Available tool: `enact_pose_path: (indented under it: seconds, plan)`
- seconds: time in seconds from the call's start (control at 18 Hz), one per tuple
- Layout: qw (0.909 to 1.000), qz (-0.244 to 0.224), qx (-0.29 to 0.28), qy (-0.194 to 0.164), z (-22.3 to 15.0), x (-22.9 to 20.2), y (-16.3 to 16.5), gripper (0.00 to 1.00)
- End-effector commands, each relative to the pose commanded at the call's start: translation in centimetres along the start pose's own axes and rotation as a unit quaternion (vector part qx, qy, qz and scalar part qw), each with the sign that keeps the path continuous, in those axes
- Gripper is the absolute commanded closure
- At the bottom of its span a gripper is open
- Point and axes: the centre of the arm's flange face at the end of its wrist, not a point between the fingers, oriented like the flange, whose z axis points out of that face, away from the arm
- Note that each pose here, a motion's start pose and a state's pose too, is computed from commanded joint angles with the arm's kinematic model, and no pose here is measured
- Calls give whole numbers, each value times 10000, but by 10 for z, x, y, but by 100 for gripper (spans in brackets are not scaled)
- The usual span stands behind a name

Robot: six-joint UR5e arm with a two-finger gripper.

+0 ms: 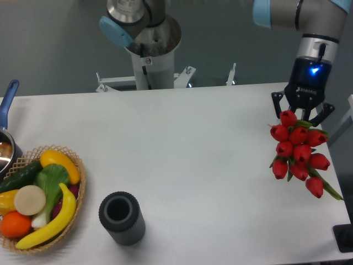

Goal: Insert the flowers into the vase
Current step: 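Hold the red tulip bunch by the stems in the gripper, then lift and carry the tulip bunch toward the black vase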

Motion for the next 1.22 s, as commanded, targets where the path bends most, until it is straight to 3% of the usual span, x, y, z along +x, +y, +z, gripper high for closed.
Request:
enact_pose_path:
  seconds: [0.44,0.78,1.06,1.22]
  plan:
    - [10000,-56,30,-11,7,4,-6,69]
    - [9978,621,206,143,47,39,-44,69]
    - [9892,1118,763,564,69,70,-96,69]
    - [9795,1318,1239,892,76,85,-120,69]
